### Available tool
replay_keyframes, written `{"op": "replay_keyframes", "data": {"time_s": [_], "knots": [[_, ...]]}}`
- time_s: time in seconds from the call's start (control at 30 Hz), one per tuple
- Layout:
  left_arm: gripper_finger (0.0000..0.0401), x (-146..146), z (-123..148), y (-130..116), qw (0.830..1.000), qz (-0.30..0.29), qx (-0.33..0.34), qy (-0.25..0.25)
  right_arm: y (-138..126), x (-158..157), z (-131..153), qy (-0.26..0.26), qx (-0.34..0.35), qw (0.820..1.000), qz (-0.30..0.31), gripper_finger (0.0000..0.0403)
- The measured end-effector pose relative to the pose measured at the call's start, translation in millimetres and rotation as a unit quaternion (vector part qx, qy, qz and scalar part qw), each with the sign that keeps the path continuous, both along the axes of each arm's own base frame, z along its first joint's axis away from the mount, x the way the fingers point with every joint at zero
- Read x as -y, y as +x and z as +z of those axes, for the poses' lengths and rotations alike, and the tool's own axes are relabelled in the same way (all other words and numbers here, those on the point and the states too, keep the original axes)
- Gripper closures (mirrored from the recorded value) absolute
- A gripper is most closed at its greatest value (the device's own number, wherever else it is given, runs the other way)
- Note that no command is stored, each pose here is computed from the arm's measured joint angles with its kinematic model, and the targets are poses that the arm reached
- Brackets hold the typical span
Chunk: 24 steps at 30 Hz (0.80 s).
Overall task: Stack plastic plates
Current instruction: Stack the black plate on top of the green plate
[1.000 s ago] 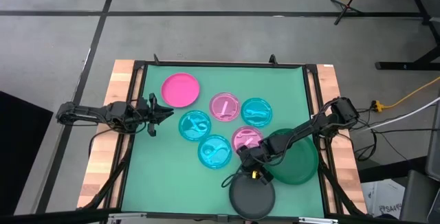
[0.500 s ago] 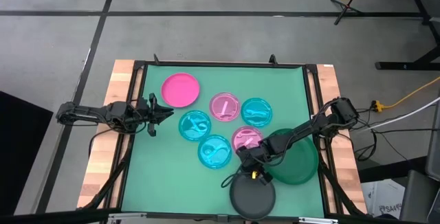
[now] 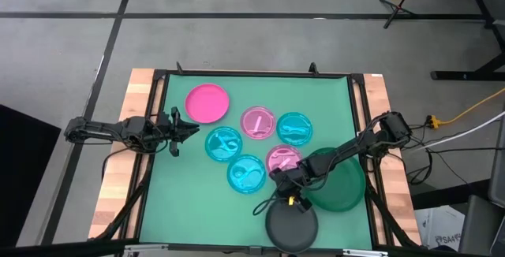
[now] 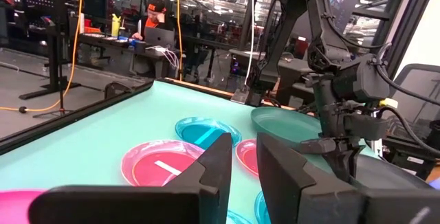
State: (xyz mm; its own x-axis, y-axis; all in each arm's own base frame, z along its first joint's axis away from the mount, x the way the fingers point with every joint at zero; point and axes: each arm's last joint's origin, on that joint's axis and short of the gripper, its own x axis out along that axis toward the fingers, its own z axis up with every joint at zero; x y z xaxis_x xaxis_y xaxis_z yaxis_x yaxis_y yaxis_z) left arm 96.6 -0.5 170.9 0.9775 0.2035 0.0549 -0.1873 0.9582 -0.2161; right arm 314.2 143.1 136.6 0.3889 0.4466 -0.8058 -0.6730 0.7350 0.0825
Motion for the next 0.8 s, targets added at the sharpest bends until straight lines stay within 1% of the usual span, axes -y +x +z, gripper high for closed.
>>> {"op": "replay_keyframes", "data": {"time_s": [0.2,0.43,0.67,0.8], "knots": [[0.0339,0.0,0.0,0.0,1.0,0.0,0.0,0.0,3.1,-2.6,3.2,0.028,0.017,0.999,0.014,0.0379],[0.0339,0.0,0.0,0.0,1.0,0.0,0.0,0.0,5.6,-4.5,5.8,0.046,0.032,0.998,0.022,0.0391],[0.0339,0.0,0.2,0.0,1.0,0.0,0.0,0.0,6.3,-5.0,6.6,0.049,0.037,0.998,0.023,0.0395],[0.0339,0.0,0.0,0.0,1.0,0.0,0.0,0.0,9.2,-6.7,9.6,0.06,0.057,0.996,0.027,0.0395]]}}
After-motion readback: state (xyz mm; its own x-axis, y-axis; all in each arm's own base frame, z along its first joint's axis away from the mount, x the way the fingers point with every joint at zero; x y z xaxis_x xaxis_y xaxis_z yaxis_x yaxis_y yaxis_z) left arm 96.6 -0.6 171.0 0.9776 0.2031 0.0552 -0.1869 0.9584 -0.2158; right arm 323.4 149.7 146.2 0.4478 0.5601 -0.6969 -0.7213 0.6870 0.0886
